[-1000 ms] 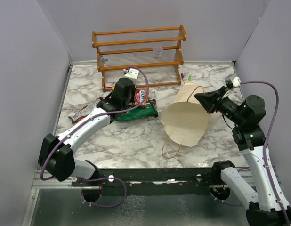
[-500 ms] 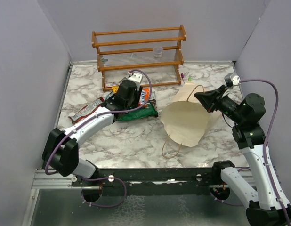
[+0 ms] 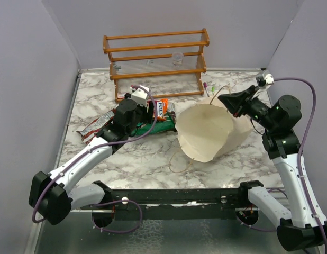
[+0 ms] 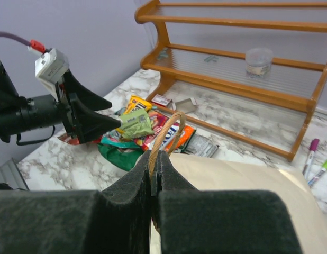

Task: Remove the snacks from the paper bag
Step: Adjust the paper bag at the center of the board.

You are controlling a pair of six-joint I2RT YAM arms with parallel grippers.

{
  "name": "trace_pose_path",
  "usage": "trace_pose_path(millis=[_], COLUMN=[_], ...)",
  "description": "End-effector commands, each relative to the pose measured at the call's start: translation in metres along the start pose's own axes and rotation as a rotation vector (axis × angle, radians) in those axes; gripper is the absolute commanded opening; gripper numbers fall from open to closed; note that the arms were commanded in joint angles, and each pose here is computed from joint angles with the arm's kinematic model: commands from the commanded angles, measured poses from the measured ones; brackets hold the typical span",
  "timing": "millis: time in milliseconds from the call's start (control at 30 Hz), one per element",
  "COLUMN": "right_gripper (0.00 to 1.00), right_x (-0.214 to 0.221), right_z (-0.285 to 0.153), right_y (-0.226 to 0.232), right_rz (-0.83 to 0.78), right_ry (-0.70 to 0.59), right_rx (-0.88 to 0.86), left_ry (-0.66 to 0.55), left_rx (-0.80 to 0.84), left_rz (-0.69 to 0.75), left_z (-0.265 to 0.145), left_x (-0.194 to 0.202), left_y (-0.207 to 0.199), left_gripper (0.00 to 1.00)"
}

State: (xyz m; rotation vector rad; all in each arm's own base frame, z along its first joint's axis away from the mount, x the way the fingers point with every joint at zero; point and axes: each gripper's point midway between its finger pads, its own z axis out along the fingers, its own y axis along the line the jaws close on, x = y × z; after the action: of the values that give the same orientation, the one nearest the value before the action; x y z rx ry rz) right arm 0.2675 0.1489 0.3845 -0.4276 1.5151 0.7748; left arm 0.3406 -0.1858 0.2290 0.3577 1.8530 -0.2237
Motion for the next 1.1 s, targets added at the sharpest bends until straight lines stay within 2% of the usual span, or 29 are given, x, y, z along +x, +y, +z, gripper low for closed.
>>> trace_pose_path(millis=[0,233,367,533,933,1067], right_gripper=[0.02,0.02,0.02,0.02,0.03,0.11], right_x=[-0.041,-0.077,-0.069,-0.042,-0.004,-0.005], right_z=[0.011,0.034,0.039,0.032,-0.037,-0.048], right_y=[0.016,-0.029,-0.08,-0.12,-0.179,-0.182], right_rz=[0.03,0.171,0.239,0.246,0.12,0.07], right_ry=[-0.097,-0.234,-0.256,-0.202,-0.101,-0.1], right_rx=[-0.081,0.121,0.349,0.505,0.816,0.866], left_ry=[-0.134,-0.187,-0.191,-0.182,-0.194,-0.192], left_rx=[-0.007,-0.044,-0.033,-0.027,-0.009,-0.007], left_rz=[-0.01,-0.019,-0.018,-0.015,-0.023,-0.024], left_z=[-0.015,-0.03,-0.03,-0.029,-0.032,-0.032], left_x=[-0.032,-0.039,-0.04,-0.039,-0.042,-0.041], left_y=[0.006,0.016,0.014,0.013,0.01,0.009], left_gripper=[0.69,0.69,0.69,0.69,0.69,0.69])
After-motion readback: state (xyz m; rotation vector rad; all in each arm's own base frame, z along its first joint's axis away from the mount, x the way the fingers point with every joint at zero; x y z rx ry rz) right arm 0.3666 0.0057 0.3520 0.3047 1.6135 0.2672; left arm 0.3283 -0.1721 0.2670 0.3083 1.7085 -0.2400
